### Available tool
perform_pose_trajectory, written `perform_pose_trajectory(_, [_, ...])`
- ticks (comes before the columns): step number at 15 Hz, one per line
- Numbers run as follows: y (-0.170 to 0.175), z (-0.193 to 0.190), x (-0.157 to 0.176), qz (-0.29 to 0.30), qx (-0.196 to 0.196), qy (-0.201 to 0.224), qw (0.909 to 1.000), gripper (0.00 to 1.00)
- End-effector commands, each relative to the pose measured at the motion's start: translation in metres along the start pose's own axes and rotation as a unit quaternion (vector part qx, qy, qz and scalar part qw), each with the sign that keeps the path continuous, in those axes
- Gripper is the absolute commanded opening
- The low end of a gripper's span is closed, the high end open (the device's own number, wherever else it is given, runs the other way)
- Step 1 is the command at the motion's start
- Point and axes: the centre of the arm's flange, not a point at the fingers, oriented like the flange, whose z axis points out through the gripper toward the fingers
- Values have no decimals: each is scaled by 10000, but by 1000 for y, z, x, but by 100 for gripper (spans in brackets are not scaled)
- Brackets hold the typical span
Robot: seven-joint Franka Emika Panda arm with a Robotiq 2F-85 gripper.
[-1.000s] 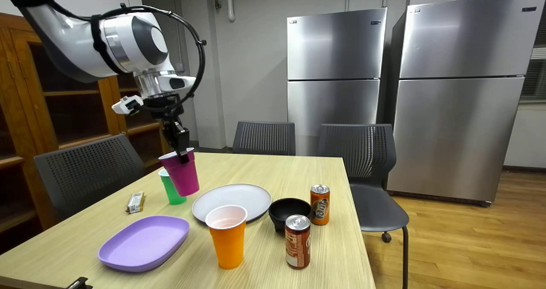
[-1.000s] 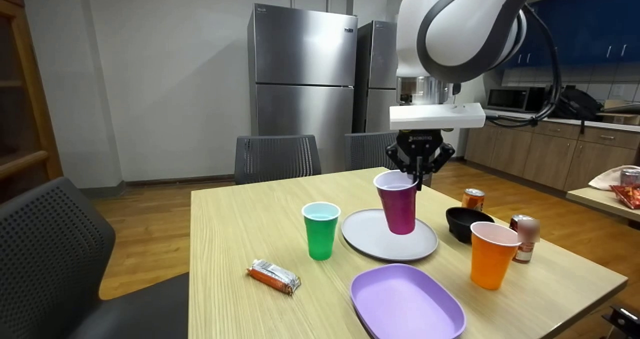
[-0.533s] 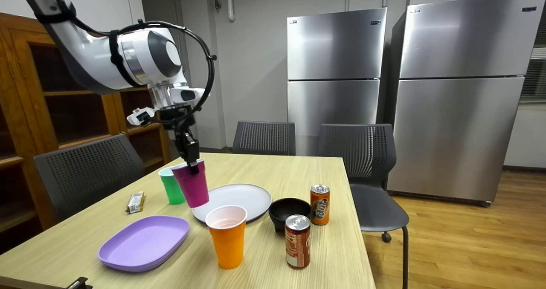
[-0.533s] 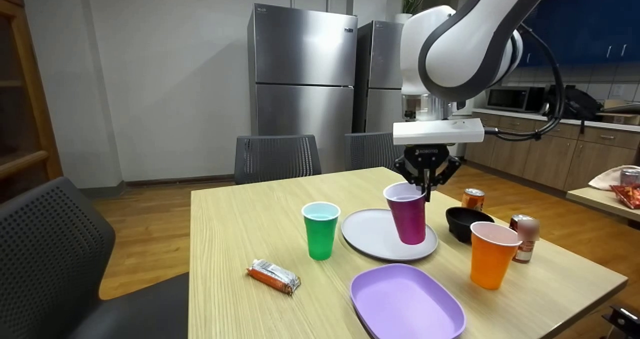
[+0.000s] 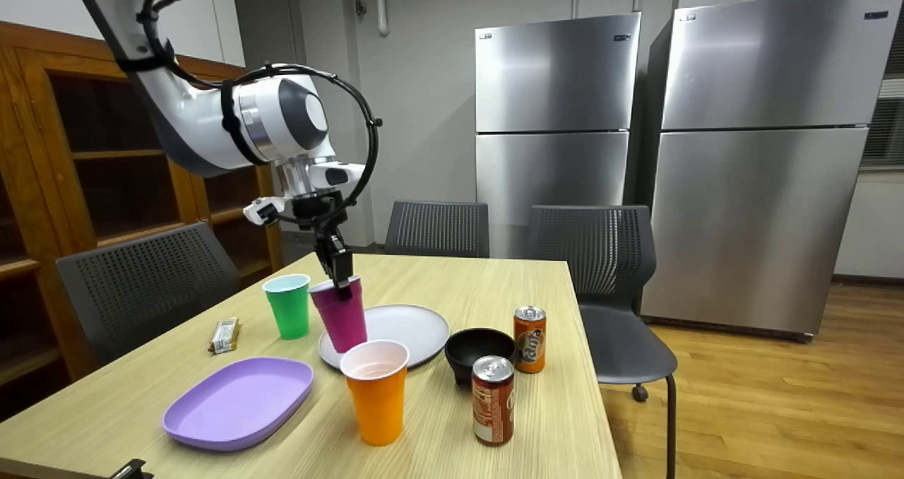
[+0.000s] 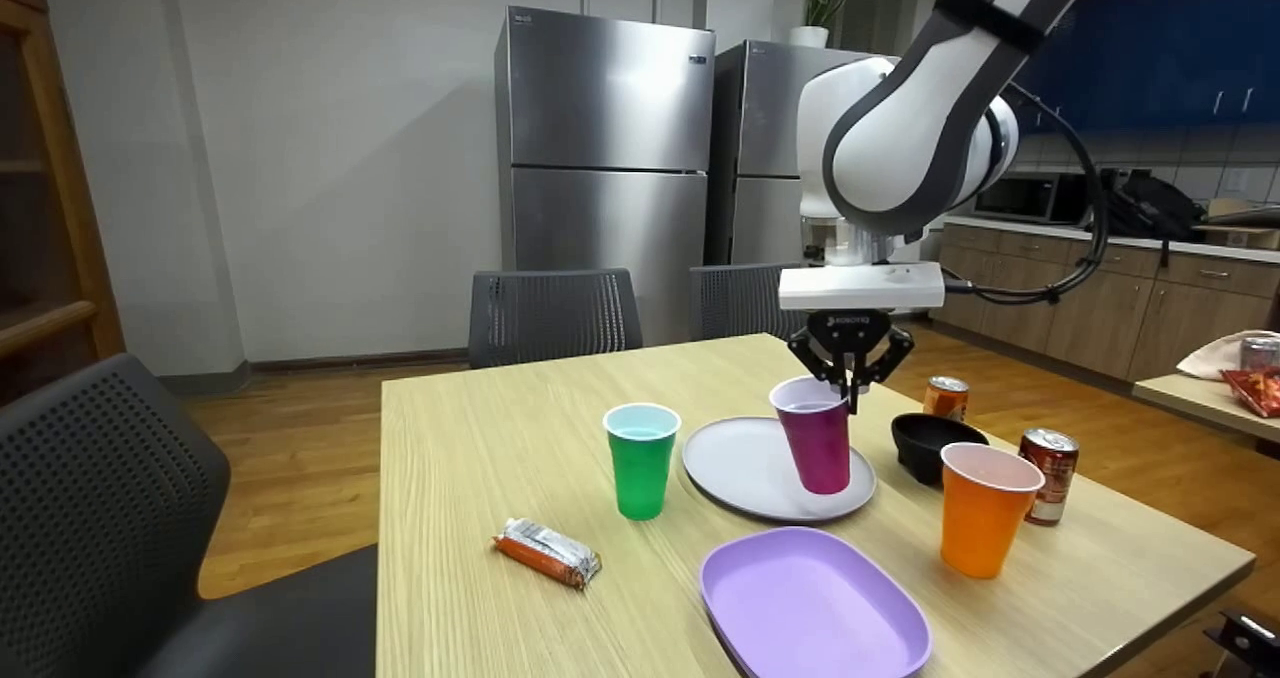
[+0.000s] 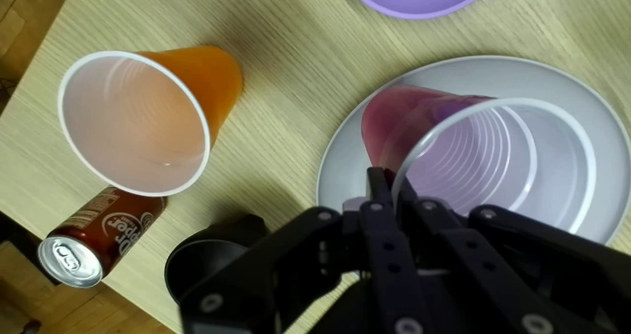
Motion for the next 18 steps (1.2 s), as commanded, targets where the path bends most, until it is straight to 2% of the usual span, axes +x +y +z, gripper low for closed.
perform_pose_trajectory(1, [-12,15,16,87,-7,107,9999,1])
perform_pose_trajectory(8, [-28,25,18,-228,381,300,9986,1])
perform_pose_trajectory(18, [-27,39,15,-399,442,333,9977,1])
